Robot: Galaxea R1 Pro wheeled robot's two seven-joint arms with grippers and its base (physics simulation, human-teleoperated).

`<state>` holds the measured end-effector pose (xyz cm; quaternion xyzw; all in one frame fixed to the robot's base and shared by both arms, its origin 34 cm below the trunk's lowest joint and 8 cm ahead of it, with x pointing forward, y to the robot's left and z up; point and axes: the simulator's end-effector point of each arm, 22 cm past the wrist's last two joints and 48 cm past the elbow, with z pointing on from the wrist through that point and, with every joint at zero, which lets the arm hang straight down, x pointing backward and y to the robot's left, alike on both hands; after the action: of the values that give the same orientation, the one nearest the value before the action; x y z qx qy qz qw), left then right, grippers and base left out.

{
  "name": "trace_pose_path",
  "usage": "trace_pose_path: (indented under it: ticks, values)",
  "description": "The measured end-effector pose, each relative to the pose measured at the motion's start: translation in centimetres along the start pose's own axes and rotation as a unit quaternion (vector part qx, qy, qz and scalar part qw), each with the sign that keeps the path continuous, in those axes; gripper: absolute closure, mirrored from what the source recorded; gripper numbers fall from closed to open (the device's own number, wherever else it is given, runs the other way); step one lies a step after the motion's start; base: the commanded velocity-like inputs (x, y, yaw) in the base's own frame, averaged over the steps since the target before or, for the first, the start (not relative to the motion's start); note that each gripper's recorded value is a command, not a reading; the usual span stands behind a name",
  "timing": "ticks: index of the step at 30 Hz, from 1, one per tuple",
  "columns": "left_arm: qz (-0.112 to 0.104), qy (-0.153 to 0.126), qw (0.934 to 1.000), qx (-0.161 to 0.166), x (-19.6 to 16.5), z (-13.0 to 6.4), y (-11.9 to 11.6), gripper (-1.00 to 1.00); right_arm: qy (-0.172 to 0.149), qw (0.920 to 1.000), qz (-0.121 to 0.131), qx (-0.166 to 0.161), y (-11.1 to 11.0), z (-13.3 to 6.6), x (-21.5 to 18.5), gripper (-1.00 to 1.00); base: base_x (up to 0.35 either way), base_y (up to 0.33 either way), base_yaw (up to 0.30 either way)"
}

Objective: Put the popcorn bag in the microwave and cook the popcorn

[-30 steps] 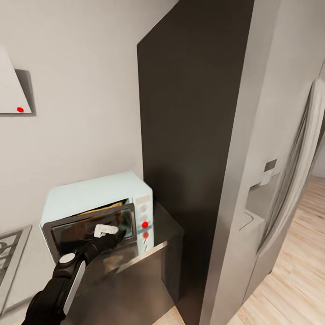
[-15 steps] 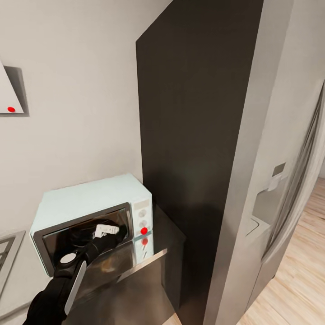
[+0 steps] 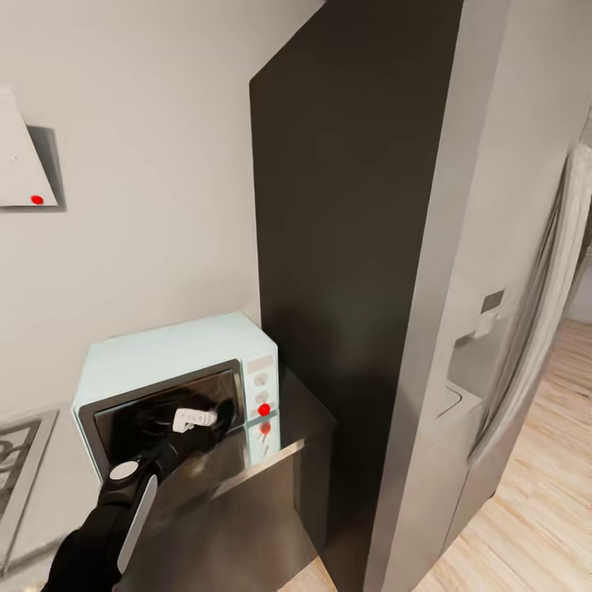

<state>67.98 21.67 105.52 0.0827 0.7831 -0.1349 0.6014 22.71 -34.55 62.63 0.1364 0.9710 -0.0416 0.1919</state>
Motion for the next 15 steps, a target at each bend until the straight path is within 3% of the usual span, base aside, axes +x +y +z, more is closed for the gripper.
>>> trace_pose_path:
  ticks: [12,15]
  values:
    - [0.0,-0.001,1.0,0.0,-0.02,0.02,-0.07,-1.0,-0.001,1.0,0.0,0.0,0.0,0.0,-0.02,-1.0,-0.344,0.0,0.0]
    - [0.0,-0.001,1.0,0.0,-0.02,0.02,-0.07,-1.0,-0.001,1.0,0.0,0.001,-0.02,0.0,-0.03,-1.0,-0.344,0.0,0.142]
